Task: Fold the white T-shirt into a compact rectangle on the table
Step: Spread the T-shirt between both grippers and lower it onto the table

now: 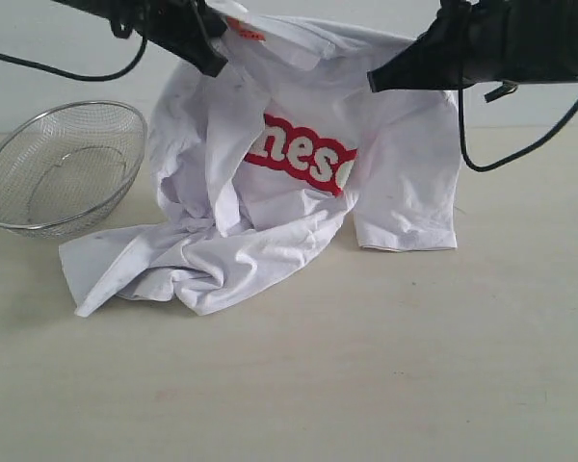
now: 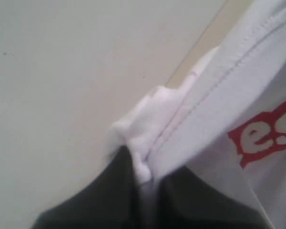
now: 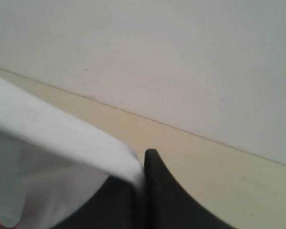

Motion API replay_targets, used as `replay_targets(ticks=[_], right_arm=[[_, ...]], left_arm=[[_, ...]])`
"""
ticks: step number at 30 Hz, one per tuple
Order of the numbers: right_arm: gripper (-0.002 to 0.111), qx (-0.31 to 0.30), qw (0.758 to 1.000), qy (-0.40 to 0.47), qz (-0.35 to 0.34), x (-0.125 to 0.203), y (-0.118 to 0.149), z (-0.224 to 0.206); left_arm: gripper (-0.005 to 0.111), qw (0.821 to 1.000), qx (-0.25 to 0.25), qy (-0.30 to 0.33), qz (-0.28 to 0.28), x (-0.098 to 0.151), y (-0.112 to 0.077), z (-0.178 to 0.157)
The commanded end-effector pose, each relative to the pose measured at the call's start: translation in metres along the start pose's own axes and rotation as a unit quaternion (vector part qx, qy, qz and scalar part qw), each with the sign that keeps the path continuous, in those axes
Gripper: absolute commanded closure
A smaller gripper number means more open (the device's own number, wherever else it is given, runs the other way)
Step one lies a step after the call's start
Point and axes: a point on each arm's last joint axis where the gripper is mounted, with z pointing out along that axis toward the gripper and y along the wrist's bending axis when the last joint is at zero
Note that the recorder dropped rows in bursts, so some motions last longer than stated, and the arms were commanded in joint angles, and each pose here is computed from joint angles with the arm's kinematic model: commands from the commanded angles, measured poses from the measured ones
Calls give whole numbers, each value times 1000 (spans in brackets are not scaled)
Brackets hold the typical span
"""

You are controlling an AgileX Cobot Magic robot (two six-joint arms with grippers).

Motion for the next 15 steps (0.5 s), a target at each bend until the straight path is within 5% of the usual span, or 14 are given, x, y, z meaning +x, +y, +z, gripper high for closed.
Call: replay_targets(ticks=[1, 10, 13, 15], right_arm=[[108, 21, 1000, 6, 19, 1, -13, 35], [106, 27, 999, -9, 21, -5, -6, 89], [88, 18, 1000, -8, 21, -1, -2, 100], [65, 17, 1000, -4, 20, 3, -1, 105]], left_arm=[[102, 997, -74, -26, 21, 10, 10, 30], [100, 991, -118, -50, 36, 13, 22, 82], [83, 992, -112, -50, 37, 13, 23, 93], [64, 991, -115, -52, 41, 13, 24, 98]])
